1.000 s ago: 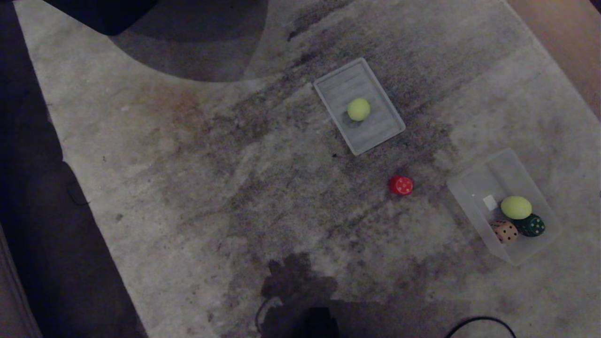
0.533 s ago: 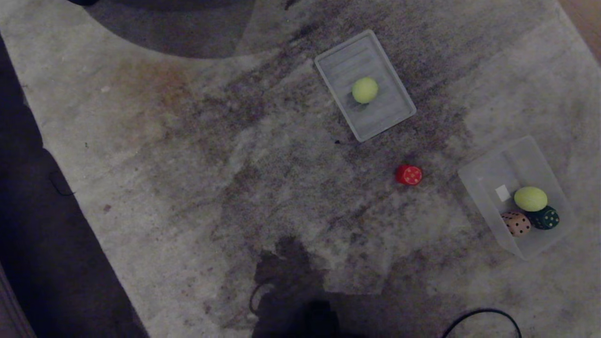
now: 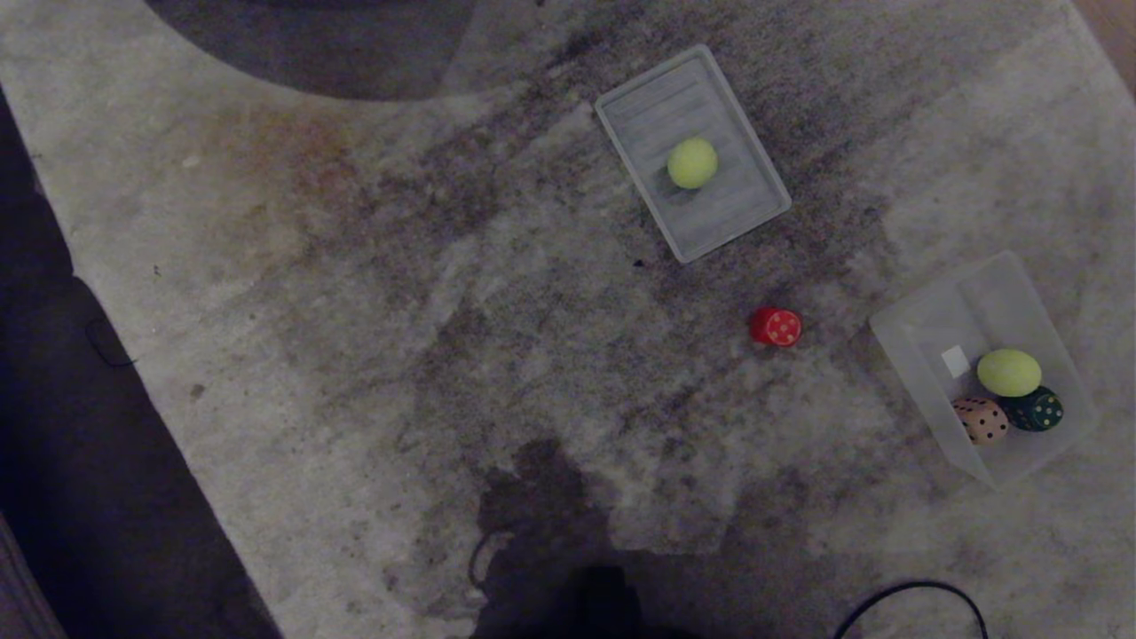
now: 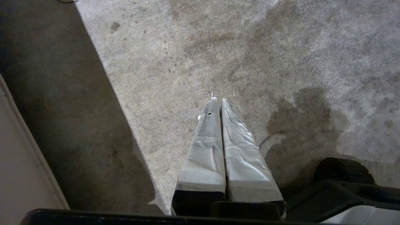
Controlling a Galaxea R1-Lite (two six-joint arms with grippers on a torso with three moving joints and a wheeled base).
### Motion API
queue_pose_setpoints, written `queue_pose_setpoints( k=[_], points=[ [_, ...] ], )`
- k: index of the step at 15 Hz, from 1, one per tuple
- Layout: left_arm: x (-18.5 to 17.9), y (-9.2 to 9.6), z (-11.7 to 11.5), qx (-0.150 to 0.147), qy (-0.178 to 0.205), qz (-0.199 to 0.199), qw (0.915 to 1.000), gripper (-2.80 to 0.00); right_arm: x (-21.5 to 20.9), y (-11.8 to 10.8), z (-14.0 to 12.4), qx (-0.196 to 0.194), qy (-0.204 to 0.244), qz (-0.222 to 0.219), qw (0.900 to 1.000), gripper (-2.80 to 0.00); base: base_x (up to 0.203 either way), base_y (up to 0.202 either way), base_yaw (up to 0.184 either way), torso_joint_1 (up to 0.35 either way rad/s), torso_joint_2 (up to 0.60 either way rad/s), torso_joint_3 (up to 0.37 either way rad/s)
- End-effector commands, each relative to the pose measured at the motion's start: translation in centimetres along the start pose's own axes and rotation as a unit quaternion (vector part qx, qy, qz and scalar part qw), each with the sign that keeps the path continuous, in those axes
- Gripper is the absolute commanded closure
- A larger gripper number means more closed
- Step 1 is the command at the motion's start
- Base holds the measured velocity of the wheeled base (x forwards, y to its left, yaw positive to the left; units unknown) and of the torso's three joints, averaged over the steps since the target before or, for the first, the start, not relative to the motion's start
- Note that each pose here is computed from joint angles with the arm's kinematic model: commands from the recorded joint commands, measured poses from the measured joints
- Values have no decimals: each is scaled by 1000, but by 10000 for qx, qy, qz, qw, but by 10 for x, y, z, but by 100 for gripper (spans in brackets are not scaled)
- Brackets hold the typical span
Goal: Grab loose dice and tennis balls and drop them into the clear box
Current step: Find toys out of the box, then pick up toys out of the box
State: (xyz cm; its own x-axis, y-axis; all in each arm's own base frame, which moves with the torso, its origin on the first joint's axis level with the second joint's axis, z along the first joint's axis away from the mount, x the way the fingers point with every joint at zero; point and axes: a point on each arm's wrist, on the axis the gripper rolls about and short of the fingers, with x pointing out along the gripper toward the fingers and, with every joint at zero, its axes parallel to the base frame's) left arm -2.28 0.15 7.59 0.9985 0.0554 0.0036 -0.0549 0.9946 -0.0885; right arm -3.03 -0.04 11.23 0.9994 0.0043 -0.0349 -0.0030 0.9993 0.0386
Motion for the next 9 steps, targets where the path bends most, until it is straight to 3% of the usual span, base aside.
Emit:
queue_pose_setpoints(
  k=[1, 5, 9],
  points=[
    [0, 0, 0, -2, 10, 7, 10000, 0, 23, 2, 36, 146, 739, -40, 9972, 0, 0, 0, 0, 0, 0, 0],
    [0, 0, 0, -2, 10, 7, 10000, 0, 97, 3, 63, 576, 1875, -153, 9805, 0, 0, 0, 0, 0, 0, 0],
    [0, 0, 0, -2, 10, 7, 10000, 0, 189, 9, 62, 1104, 1979, -102, 9739, 0, 0, 0, 0, 0, 0, 0]
  ],
)
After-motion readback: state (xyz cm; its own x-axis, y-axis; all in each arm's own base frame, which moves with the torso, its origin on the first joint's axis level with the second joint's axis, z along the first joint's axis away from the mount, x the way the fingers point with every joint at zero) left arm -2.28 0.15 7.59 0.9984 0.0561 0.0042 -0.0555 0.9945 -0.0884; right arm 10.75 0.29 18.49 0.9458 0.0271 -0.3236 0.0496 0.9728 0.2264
